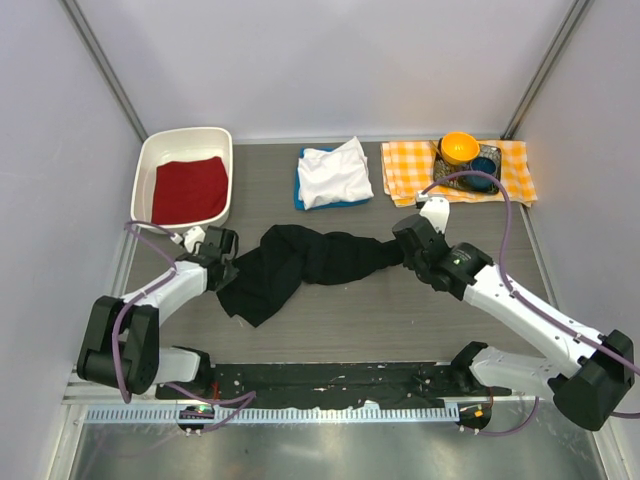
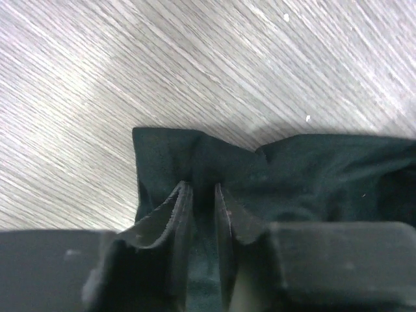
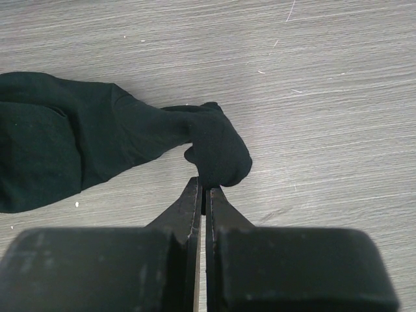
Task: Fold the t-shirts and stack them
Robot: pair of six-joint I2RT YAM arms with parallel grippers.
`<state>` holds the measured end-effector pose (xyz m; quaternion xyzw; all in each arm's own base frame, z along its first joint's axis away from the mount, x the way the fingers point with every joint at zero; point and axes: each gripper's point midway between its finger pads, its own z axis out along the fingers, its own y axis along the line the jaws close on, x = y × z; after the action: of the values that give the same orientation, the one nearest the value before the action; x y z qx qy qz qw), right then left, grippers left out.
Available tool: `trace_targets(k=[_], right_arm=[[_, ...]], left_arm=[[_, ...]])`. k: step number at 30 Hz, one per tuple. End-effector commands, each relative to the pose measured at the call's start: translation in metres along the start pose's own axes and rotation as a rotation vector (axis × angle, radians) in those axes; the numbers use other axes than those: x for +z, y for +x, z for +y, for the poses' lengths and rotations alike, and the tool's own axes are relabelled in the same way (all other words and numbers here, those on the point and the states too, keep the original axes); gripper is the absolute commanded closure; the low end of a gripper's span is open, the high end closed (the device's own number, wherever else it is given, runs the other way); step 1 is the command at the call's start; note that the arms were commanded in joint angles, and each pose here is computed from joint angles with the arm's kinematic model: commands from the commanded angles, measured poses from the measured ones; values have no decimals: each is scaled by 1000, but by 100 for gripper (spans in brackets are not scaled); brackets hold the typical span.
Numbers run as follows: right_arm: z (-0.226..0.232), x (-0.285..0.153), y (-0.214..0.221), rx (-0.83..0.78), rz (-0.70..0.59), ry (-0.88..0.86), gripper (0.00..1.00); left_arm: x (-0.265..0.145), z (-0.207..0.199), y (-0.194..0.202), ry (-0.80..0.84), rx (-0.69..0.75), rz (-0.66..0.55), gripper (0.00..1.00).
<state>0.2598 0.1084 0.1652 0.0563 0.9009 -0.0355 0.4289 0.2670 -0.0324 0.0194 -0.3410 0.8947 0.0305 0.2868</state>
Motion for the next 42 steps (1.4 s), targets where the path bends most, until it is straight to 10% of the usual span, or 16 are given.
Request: trace_targets(k=[1, 11, 19, 24, 32, 35, 42], right_arm=[[3, -5, -11, 39, -41, -30, 99], [-2, -13, -16, 63, -67, -37, 99], [-20, -33, -42, 82, -127, 19, 99], [-47, -62, -69, 129, -207, 84, 99], [-90, -92, -79, 196, -270, 198, 99], [-95, -91, -73, 188, -258, 226, 99], [-87, -84, -73, 188, -249, 226, 99]], left_arm=[[9, 2, 24, 5, -5, 101, 95], [-53, -57, -59, 200, -31, -58, 100], [-254, -142, -166, 673, 95, -405, 100], [-261, -119, -95, 764, 213, -348, 100], [-140, -45, 87, 633, 237, 47, 99], [-154, -30, 74, 604, 238, -13, 9], [-230, -48, -10, 772, 183, -312, 0]])
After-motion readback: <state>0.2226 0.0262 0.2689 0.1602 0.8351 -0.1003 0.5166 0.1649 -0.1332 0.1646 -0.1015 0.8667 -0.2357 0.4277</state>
